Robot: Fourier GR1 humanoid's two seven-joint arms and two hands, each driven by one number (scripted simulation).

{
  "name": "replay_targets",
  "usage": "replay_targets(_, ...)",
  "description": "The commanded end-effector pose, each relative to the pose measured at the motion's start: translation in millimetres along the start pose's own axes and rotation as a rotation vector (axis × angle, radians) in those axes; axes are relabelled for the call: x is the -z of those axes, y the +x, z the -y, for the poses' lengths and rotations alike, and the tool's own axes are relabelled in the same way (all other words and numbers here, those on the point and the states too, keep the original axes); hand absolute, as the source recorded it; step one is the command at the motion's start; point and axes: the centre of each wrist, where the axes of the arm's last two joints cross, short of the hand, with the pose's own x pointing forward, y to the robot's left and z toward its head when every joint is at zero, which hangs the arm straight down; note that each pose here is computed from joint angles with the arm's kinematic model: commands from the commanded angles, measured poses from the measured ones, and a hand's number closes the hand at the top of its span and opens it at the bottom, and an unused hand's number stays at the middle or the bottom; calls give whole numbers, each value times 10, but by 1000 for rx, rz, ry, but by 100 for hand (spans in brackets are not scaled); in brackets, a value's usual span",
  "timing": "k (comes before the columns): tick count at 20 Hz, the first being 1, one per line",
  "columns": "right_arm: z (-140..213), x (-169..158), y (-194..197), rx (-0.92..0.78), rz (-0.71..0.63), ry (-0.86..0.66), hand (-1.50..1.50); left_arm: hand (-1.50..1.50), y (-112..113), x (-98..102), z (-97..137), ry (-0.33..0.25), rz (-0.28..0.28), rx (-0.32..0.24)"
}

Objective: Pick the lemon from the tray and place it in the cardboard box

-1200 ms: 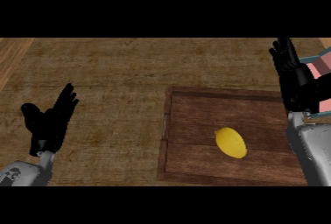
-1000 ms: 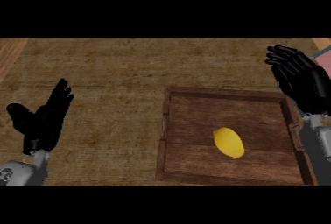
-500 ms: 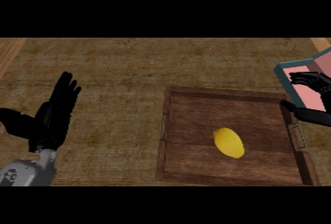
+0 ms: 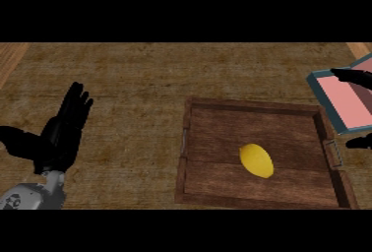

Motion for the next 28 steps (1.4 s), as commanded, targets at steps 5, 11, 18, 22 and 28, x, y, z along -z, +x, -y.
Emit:
replay_targets(5,197,320,729,-79,-78,300,-150,0,72,40,-156,21,-11,5)
replay_targets(11,-100,271,1044,-6,-27,351,-150,0,43,-60,-117,22,-8,-20)
replay_targets(18,-422,233,1211,-43,-87,326,-150,0,-47,-7,34,19,0,-17)
replay_targets(22,-499,160,1115,-27,-145,331,-150,0,-134,-48,55,13,0,0)
replay_targets(28,-748,429,1059,-25,-141,375,-150,0,28,-54,43,10,4,-14)
